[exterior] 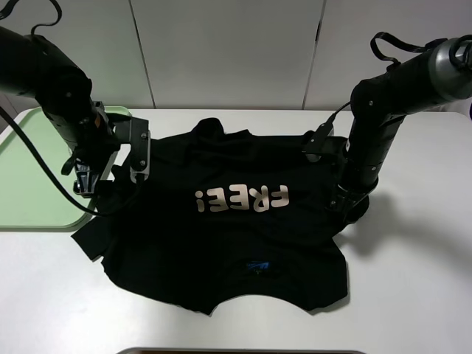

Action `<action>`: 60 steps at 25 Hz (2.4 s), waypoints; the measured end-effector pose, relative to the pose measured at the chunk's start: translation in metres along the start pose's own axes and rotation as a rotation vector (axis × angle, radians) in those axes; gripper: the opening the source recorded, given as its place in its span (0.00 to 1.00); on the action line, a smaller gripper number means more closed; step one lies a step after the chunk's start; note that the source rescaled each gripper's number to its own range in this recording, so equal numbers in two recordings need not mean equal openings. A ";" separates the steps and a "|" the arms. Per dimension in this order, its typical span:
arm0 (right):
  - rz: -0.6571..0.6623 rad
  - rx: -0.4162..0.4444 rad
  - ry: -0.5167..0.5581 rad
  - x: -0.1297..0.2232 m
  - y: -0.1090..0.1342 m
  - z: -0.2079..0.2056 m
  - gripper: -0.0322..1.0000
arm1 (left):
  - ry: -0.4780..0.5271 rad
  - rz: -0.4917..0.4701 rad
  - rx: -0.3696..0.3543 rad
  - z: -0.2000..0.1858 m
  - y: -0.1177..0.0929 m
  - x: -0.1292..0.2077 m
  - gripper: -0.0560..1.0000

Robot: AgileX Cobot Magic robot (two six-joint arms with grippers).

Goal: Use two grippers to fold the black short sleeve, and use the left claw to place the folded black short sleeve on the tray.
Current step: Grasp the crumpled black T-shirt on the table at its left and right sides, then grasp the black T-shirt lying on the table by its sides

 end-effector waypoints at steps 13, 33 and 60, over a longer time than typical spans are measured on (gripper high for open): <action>0.016 -0.007 -0.012 -0.002 0.001 0.000 0.97 | -0.048 -0.149 0.129 0.031 0.002 -0.029 0.96; 0.020 -0.004 -0.023 -0.004 0.001 0.000 0.23 | -0.002 -0.087 0.315 0.038 -0.015 -0.032 0.56; 0.094 0.111 0.046 0.007 -0.016 -0.001 0.03 | 0.020 -0.165 0.326 0.037 -0.017 -0.030 0.06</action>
Point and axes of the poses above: a point on each arm's last joint axis where the gripper is mounted, z pointing out along that axis toward the gripper, y along the wrist's bending axis when the last joint is at zero, x = y × z, the point moved 6 cm from there along z, pointing out along that axis toward the gripper
